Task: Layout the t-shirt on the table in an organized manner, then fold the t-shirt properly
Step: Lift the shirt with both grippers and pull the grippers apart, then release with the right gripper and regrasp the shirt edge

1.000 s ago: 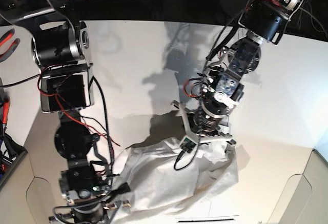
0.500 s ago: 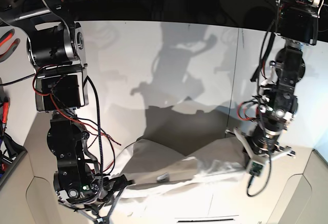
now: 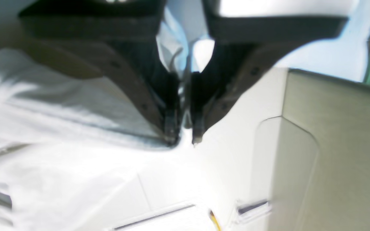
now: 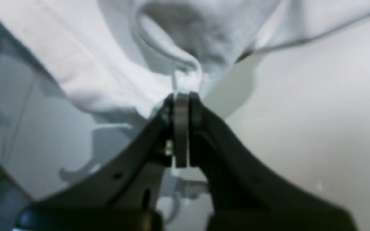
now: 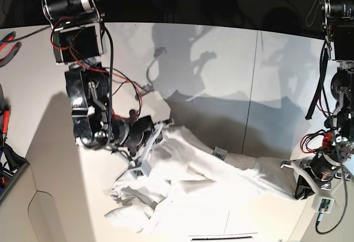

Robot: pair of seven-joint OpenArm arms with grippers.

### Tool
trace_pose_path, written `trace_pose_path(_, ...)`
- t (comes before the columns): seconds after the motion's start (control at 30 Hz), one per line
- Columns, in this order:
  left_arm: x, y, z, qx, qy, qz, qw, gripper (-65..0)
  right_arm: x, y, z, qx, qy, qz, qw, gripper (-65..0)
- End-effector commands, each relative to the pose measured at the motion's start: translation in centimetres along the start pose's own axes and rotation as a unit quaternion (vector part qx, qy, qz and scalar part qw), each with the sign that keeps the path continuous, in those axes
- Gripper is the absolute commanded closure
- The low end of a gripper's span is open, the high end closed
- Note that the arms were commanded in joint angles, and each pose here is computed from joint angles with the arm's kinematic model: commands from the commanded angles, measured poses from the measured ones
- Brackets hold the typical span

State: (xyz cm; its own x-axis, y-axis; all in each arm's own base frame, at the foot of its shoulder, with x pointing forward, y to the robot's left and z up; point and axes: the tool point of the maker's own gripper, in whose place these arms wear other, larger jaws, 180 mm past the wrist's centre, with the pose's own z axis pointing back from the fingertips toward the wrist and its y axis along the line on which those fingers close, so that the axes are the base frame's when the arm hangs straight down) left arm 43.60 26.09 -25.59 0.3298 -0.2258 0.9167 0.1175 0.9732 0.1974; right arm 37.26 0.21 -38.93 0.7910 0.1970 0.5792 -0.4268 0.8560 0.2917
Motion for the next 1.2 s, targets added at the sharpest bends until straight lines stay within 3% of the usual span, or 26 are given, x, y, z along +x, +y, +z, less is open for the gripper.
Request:
trace_pose_path(0.0,3.0,1.7,0.6,0.011,-0.037,-0.004,0.999,0.0,1.2,0.6,0.5,0.011,-0.021,0.001,0.9997,0.0)
trace_pose_path(0.33,3.5,6.9,7.0,0.036,-0.036,-0.014,0.999,0.0,-1.2,4.1,1.5,0.042,-0.037,-0.009,0.9984,0.0)
trace_pose_path(0.53,1.8,7.4,9.8,0.014,-0.028,0.021,0.999,0.0,-1.0,6.6,1.8,0.065,-0.053,-0.013,0.9964,0.0)
trace_pose_path(0.7,0.6,7.5,10.5,0.011,-0.019,0.036,0.999,0.0,-0.3,8.4,1.4,0.074,-0.067,0.016,0.9949,0.0)
trace_pose_path(0.8,0.5,7.2,10.5,0.002,-0.017,0.03,0.999,0.0,-0.6,10.7,0.8,0.086,-0.058,0.044,0.9937,0.0)
trace_pose_path(0.9,0.3,7.1,10.5,0.002,-0.015,0.031,0.999,0.0,-1.9,14.4,-0.1,0.119,-0.035,0.112,0.9859,-20.8)
trace_pose_path(0.93,0.3,7.1,10.5,0.002,-0.015,0.032,0.999,0.0,-2.6,15.3,-0.5,0.122,-0.023,0.134,0.9831,-22.8)
trace_pose_path(1.07,0.1,7.0,10.5,0.001,-0.014,0.033,0.999,0.0,-4.8,17.5,-1.6,0.102,0.006,0.236,0.9664,-22.7)
trace_pose_path(1.17,0.1,7.0,10.5,0.002,-0.013,0.034,0.999,0.0,-5.0,17.9,-2.1,0.056,0.001,0.298,0.9528,-22.7)
